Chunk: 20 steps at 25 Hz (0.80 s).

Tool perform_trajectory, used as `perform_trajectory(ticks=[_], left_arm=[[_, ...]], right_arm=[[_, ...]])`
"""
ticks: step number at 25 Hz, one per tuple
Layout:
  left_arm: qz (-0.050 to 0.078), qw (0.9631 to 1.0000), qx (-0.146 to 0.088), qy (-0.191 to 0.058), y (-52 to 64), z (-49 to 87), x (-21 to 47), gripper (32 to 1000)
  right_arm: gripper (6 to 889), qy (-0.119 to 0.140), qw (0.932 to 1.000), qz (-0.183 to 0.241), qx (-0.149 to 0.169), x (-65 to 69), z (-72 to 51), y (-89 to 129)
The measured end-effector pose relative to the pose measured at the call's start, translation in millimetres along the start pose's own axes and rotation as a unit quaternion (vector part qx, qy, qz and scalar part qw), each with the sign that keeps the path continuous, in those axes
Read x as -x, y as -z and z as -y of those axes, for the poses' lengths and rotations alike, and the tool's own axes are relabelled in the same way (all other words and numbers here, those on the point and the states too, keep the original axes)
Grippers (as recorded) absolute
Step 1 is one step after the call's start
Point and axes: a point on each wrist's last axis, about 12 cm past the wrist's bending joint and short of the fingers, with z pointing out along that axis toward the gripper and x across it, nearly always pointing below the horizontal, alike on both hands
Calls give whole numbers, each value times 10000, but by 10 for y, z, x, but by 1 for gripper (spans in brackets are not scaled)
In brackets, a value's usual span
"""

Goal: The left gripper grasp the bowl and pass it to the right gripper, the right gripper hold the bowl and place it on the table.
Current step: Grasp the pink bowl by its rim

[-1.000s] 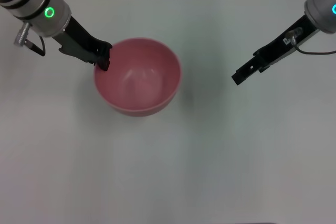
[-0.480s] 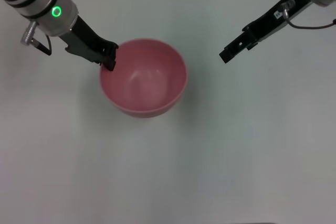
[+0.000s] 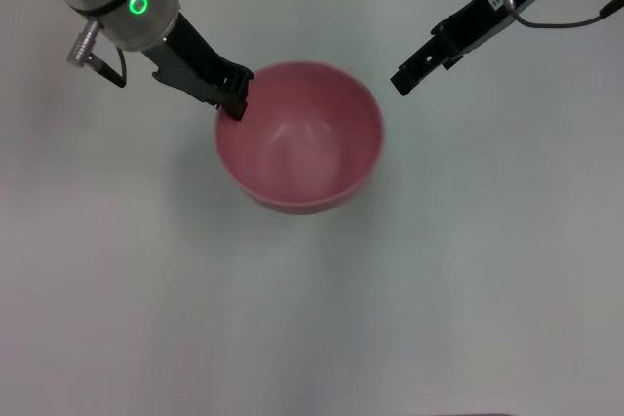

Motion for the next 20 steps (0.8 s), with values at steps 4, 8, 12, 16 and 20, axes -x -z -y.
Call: perform_trajectory(ticks=[4,8,12,16,20], left_arm=[[98,9999,-8,-111,38,81,60,50],[145,9997,-16,-200,65,142,114,50],[146,9996,-65,-253,66,187,133,50],[144,9992,-130,-343,62,260,160,50],[164,9990,-128,-387,74,291,188,49]], right_arm=[[823,28,9999,-88,-128,58,-26,-60],[815,94,9998,-103,-144,117,-75,-125],[807,152,9997,-92,-186,148,-106,-155],[799,175,9996,-97,-196,154,-120,-173],[791,235,9995,-126,-189,182,-167,-229]])
